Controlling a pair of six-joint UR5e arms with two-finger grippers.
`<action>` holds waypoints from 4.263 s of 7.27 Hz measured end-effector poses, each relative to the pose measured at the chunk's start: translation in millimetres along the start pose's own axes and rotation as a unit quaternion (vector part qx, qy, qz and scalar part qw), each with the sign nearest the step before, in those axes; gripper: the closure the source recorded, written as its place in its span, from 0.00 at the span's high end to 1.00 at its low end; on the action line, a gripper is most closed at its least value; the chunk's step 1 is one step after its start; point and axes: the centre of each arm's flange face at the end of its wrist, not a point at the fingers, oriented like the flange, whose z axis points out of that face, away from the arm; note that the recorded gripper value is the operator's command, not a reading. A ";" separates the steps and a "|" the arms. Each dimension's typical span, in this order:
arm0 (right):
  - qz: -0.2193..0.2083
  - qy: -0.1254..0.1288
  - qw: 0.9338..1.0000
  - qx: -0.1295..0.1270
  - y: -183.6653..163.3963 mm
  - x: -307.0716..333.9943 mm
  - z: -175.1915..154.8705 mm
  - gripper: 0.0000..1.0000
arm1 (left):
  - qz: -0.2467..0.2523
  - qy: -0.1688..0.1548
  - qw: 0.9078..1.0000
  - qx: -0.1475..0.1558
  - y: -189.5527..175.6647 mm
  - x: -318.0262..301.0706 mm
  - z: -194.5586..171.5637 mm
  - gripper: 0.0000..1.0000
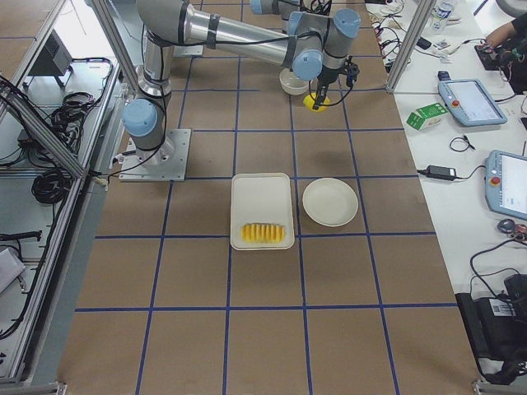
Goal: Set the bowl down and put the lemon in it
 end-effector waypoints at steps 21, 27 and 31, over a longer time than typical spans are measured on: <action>-0.035 -0.036 0.999 0.012 83.8 -224.8 165.6 0.88 | 0.049 -0.112 0.992 -0.032 -6.5 -82.5 -315.5 1.00; -0.036 -0.045 0.997 0.045 87.9 -220.2 117.4 1.00 | 0.048 -0.110 0.992 -0.033 -6.0 -83.3 -315.0 1.00; -0.047 0.003 0.994 0.096 74.5 -116.8 -2.3 1.00 | 0.049 -0.110 0.992 -0.031 -4.0 -81.4 -316.5 1.00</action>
